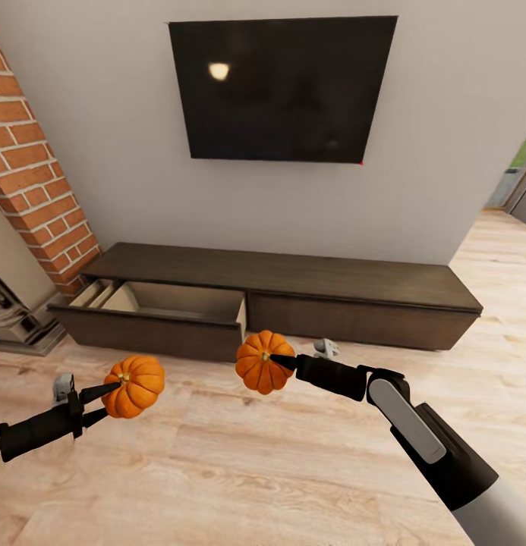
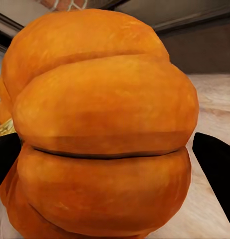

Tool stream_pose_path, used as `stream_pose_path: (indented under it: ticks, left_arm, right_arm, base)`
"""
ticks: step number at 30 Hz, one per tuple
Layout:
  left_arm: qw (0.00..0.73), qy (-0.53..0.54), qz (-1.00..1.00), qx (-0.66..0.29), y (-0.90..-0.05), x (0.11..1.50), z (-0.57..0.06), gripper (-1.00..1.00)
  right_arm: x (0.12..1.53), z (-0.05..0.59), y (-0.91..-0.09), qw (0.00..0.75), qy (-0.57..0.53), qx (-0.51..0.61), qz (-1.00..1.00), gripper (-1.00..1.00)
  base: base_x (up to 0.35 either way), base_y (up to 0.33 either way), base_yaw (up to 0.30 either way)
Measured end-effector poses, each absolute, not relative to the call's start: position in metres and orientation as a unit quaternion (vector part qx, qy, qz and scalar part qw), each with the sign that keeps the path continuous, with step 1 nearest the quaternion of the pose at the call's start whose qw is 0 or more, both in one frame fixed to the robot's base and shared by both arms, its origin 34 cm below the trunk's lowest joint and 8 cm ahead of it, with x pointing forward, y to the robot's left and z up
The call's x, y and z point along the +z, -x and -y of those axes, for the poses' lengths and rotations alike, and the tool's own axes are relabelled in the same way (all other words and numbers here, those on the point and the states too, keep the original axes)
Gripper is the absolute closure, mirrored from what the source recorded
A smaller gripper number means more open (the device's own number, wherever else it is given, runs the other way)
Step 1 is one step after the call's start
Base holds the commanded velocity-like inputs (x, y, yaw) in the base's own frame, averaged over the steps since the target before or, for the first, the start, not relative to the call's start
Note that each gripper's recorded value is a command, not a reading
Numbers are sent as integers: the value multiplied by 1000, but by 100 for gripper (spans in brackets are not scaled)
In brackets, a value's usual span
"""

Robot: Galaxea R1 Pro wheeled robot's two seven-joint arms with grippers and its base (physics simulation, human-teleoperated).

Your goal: Place each of the two pumpkins and all three candles from the living room inside a cabinet in the living room (use any cabinet), then make sure every cabinet is closed, and position the cauldron so it is next to a table in the living room.

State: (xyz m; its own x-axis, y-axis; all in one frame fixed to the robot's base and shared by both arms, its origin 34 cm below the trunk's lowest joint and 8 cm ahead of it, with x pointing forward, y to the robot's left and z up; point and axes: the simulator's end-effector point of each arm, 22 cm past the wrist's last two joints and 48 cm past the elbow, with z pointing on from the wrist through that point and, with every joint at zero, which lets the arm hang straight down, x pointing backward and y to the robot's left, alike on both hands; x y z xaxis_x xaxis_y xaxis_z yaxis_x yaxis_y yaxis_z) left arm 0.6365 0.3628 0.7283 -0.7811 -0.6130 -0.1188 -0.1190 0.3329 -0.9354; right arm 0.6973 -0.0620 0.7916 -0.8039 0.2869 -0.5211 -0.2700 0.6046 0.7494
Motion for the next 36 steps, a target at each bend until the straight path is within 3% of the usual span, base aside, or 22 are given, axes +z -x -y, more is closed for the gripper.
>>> stream_pose_path:
  ticks: [21, 36]
  left_arm:
    - [224, 238, -788, -522, -634, 714, -362, 100]
    - [223, 239, -789, -520, -634, 712, -363, 100]
  right_arm:
    - [777, 62, -697, 302, -10, 444, -844, 100]
    - [775, 62, -697, 301, -10, 444, -844, 100]
  base:
    - [208, 252, -189]
    - [123, 267, -15]
